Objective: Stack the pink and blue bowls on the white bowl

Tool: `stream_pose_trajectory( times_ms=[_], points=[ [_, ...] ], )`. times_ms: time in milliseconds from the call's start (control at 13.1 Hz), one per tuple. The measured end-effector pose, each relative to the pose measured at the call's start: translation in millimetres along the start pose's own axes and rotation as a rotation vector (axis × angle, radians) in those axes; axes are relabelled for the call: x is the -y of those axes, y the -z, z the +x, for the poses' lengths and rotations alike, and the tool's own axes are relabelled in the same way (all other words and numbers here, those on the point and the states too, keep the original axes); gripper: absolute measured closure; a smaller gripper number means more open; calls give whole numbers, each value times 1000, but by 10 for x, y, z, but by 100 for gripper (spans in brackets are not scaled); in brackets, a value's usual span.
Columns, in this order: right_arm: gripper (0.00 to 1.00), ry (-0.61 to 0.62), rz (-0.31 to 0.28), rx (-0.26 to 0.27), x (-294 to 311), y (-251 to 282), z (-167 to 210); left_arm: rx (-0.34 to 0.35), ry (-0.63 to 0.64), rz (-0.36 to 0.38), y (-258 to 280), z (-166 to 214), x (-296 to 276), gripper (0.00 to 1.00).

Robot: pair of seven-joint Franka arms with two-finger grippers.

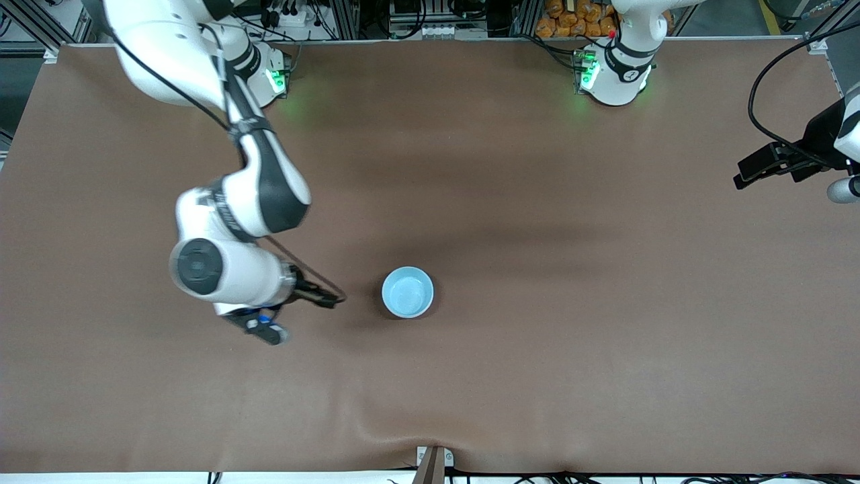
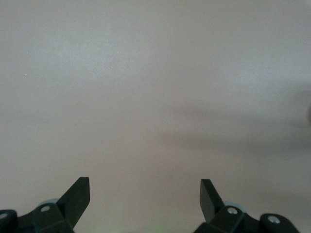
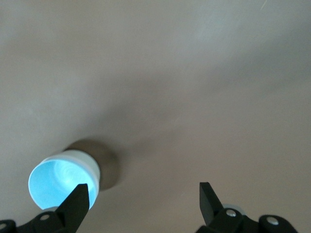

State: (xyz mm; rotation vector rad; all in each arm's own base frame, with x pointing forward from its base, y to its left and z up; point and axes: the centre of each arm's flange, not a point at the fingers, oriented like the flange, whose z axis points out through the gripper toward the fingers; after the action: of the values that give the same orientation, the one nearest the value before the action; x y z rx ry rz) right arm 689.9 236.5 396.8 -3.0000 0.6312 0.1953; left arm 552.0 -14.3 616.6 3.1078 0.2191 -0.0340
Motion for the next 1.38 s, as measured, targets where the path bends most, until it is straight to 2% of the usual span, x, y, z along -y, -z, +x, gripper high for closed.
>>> stream_pose_trajectory(
  times_ms=[77,307,383,536,690,996,1149,1379],
  points=[
    [0,35,9,-9,-181,272,77,-2,0,0,-1,3,0,0],
    [0,166,58,46,-1026,1030,275,-5,0,-1,1,6,-1,0],
    [0,189,61,41,-1269,1235,307,-5,0,-1,0,6,-1,0],
    [0,227,43,-11,-1511,1625,236,-4,0,-1,-2,6,-3,0],
    [0,241,31,-44,-1583,1947,11,-4,0,-1,-5,6,-3,0],
    [0,277,3,-96,-2038,2202,-372,-3,-3,-1,-9,3,-20,0],
    [0,291,1,-118,-2221,2098,-603,-4,-5,-1,-8,2,-29,0],
    [0,334,-43,-130,-2323,2008,-808,-6,-8,-1,-6,2,-44,0]
  ],
)
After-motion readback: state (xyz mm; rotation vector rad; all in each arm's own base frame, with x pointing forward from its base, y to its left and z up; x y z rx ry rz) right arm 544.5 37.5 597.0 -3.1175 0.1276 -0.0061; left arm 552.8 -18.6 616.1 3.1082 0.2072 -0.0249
